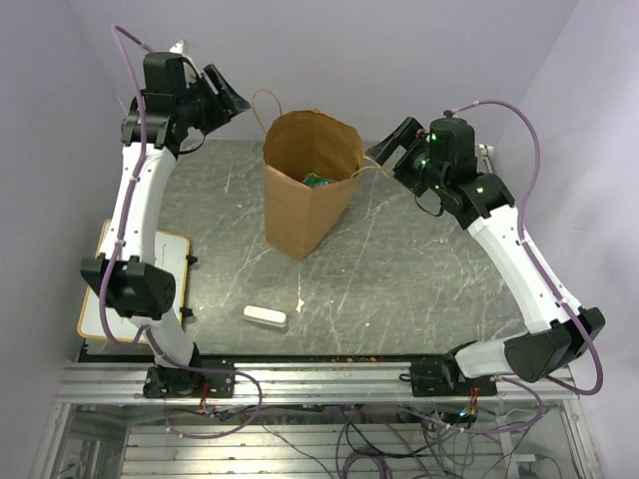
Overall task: Take the snacks out of the paper bag
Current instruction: Adjust the paper bag at the center of the board.
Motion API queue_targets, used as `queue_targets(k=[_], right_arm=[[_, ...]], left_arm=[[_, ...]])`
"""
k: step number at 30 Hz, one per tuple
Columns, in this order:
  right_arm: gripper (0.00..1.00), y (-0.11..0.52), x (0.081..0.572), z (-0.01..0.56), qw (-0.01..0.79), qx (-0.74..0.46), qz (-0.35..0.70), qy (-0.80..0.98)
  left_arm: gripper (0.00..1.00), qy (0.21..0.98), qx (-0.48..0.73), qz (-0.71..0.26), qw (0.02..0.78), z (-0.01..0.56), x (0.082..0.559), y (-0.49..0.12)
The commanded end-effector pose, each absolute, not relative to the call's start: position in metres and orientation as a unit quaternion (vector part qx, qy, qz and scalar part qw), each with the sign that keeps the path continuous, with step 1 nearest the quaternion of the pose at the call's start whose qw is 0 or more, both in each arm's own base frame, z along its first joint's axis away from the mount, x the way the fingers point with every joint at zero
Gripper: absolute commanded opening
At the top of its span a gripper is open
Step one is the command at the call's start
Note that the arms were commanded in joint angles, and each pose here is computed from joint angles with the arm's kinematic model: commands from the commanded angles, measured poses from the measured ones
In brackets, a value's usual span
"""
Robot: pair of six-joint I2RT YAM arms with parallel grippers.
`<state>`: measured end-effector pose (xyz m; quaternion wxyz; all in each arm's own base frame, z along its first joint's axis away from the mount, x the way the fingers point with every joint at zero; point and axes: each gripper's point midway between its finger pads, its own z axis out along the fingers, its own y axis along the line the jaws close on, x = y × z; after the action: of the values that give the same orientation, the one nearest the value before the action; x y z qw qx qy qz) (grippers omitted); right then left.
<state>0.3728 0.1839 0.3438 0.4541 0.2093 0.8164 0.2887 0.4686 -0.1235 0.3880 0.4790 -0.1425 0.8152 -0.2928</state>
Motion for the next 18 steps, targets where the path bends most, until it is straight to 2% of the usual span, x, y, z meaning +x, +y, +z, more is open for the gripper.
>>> queue_targets(k=[1, 3, 5, 7, 11, 14, 15, 18], right_arm=[[0.90, 0.199, 0.374, 0.337, 0.422, 0.208, 0.340, 0.814], [0.87, 0.202, 0.375, 0.332, 0.410, 0.208, 0.349, 0.817], [0.76, 0.204, 0.376, 0.330, 0.400, 0.207, 0.360, 0.817], [0.71, 0.207, 0.377, 0.329, 0.391, 0.205, 0.375, 0.815], [0.69, 0.210, 0.379, 0.324, 0.376, 0.212, 0.391, 0.813], [0.67, 0.211, 0.381, 0.321, 0.369, 0.213, 0.395, 0.814], [0.64, 0.212, 0.381, 0.321, 0.367, 0.211, 0.398, 0.814], [0.46, 0.215, 0.383, 0.322, 0.365, 0.207, 0.409, 0.810]], left_arm=[[0.72, 0.804, -0.104, -0.377, 0.448, 0.385, 0.487, -0.159], [0.70, 0.802, -0.100, -0.391, 0.441, 0.382, 0.494, -0.165], [0.65, 0.798, -0.105, -0.400, 0.438, 0.380, 0.502, -0.168], [0.60, 0.796, -0.109, -0.407, 0.436, 0.378, 0.509, -0.170], [0.49, 0.789, -0.108, -0.431, 0.424, 0.372, 0.521, -0.179], [0.46, 0.782, -0.101, -0.449, 0.419, 0.372, 0.527, -0.187], [0.46, 0.779, -0.098, -0.455, 0.420, 0.372, 0.530, -0.189], [0.48, 0.775, -0.100, -0.456, 0.427, 0.374, 0.534, -0.190]])
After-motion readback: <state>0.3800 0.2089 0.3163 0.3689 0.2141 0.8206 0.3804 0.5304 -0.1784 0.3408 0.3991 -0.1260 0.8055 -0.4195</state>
